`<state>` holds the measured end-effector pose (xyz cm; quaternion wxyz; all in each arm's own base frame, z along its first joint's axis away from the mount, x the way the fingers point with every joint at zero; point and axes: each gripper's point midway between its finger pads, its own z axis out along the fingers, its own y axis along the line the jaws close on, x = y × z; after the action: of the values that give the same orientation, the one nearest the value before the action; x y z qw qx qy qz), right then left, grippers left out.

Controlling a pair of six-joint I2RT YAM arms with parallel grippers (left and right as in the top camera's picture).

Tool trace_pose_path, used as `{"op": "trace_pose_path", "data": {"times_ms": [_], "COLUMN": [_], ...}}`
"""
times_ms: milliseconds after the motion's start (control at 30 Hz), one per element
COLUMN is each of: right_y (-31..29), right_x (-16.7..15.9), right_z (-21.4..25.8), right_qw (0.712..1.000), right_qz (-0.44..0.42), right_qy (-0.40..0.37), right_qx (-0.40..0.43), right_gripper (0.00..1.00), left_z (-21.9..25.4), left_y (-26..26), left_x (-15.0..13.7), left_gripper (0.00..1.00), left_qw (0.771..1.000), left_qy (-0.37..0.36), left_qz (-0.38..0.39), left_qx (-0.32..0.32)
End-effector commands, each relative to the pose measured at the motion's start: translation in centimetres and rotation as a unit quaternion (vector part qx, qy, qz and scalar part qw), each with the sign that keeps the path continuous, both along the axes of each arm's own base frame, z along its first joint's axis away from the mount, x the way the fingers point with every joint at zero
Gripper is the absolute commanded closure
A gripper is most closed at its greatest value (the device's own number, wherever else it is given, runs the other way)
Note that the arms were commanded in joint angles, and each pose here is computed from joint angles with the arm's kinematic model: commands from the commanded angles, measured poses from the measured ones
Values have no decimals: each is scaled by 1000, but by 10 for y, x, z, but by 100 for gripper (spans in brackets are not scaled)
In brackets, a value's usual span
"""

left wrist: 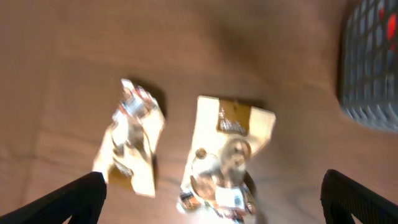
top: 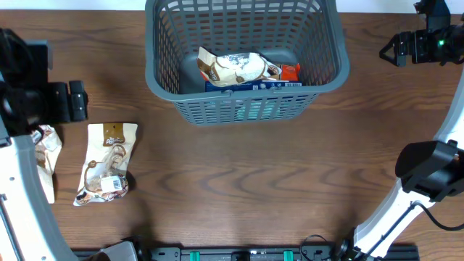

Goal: Pack container
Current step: 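Lower the left gripper onto the PanTree beige pouch and grasp it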

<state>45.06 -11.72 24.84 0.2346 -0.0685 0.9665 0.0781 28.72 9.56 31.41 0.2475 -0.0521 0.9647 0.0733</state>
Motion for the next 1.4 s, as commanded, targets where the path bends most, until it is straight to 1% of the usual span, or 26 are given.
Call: {"op": "trace_pose_path", "data": {"times_ms": [0, 100, 300, 367, 400, 467, 567, 667, 767, 867, 900, 967, 1033, 1100, 1233, 1367], "right_y": [5, 6, 11, 12, 14, 16, 19, 22, 26, 27, 28, 27, 27, 27, 27, 27], "right_x": [1, 1, 4, 5, 6, 8, 10, 12, 13, 14, 14, 14, 15, 16, 17, 17], "right_z": [0, 0, 1, 1, 1, 2, 2, 3, 3, 3, 3, 3, 4, 4, 5, 5], "right_qw": [1000, 1000, 1000, 1000, 1000, 1000, 1000, 1000, 1000, 1000, 999, 999, 999, 999, 999, 999], "right_qz": [0, 1, 7, 9, 10, 14, 18, 22, 25, 28, 28, 28, 28, 28, 28, 28], "right_qy": [2, 1, -2, -4, -5, -8, -12, -14, -16, -16, -16, -17, -19, -21, -23, -23], "right_qx": [7, 7, 5, 5, 4, 3, 2, 1, 0, 0, 0, 0, -1, -2, -2, -2], "right_gripper": [1, 1, 1, 1, 1, 1, 1, 1, 1, 1, 1, 1, 1, 1, 1, 1], "left_z": [-19, -43, -93, -113, -122, -142, -166, -176, -178, -175, -176, -183, -196, -215, -250, -274], "left_y": [-14, -23, -38, -43, -43, -41, -39, -35, -17, 3, 10, 16, 17, 17, 16, 14], "left_x": [-14, -33, -77, -92, -96, -94, -96, -86, -74, -56, -50, -42, -38, -38, -40, -42], "left_gripper": [1, 2, 1, 1, 1, 1, 1, 1, 1, 1, 1, 1, 1, 1, 1, 1], "left_qw": [999, 997, 992, 989, 989, 990, 989, 990, 995, 996, 996, 996, 995, 992, 983, 976], "left_qy": [17, 36, 54, 70, 73, 65, 79, 69, 59, 35, 35, 51, 80, 117, 181, 217], "left_qz": [7, 21, 68, 78, 79, 79, 82, 81, 74, 87, 79, 47, 16, -2, -8, -19], "left_qx": [-45, -68, -96, -104, -103, -94, -93, -88, -37, 7, 25, 51, 58, 53, 32, 15]}}
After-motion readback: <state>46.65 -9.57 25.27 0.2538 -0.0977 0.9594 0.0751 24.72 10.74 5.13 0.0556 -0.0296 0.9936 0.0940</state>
